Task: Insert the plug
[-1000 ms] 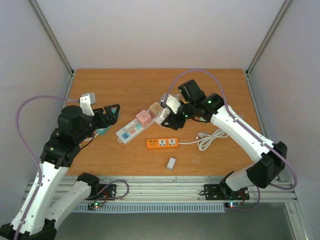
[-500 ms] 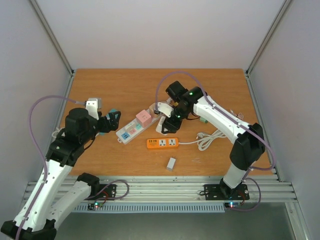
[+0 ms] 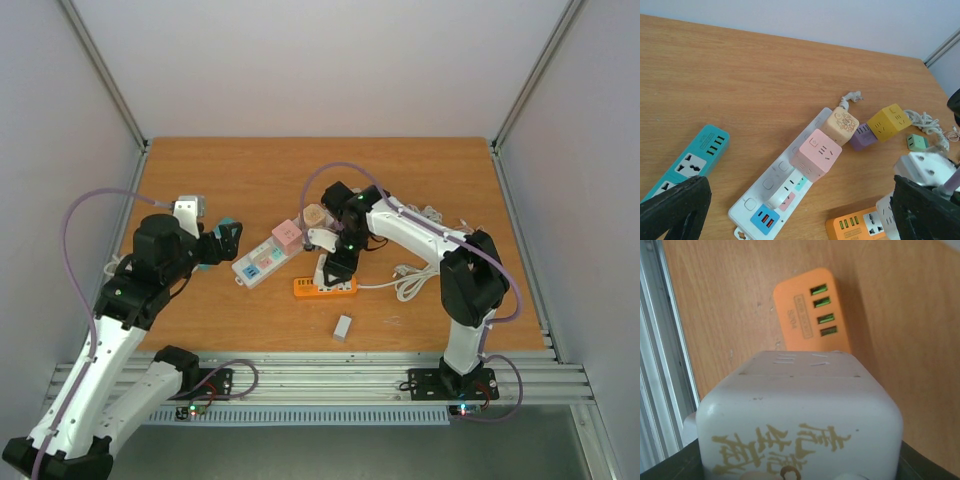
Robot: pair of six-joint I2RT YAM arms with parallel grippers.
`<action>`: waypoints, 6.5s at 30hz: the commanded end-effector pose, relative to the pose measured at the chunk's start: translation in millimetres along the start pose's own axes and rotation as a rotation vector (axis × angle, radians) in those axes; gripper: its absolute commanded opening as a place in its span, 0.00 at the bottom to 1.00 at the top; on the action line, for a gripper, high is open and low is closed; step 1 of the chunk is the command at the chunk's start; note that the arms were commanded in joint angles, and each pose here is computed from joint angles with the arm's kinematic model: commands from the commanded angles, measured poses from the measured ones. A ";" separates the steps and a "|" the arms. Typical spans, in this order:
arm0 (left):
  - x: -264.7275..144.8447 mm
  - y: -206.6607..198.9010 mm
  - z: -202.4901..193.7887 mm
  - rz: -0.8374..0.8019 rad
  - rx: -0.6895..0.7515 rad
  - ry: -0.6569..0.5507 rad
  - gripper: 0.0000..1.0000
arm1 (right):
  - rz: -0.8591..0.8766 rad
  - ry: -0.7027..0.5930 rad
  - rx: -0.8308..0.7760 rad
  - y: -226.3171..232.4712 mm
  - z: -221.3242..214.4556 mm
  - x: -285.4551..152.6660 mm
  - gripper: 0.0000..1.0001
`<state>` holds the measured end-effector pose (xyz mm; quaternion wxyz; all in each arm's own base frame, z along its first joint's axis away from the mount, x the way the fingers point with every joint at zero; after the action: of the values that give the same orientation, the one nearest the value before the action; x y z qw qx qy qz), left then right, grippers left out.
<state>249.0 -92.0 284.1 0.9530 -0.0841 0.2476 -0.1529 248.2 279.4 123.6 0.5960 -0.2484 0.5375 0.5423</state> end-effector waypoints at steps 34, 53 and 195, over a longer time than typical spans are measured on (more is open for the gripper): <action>1.5 9.2 -2.3 0.044 0.038 -0.033 0.99 | -0.063 0.142 -0.192 -7.5 -28.5 50.9 0.44; 1.3 9.7 -3.0 0.045 0.043 -0.037 0.99 | -0.136 0.219 -0.174 -29.4 -31.2 81.7 0.43; 25.6 -25.5 -19.3 -0.174 -0.024 0.100 0.99 | -0.571 -0.665 1.556 -178.4 -114.2 -116.4 0.45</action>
<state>249.5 -111.7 247.6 0.9263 -0.0853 0.3087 -0.1985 389.6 63.8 89.3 0.8145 0.2062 0.5184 -0.1591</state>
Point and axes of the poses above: each gripper's point midway between its finger pads, its own x axis out along the fingers, its own y axis along the line the jaws close on, z = x × y, the point moved 1 cm from there along -x, back along the fingers, and after that the axes turned 6 degrees about x, right-handed, at the moved point
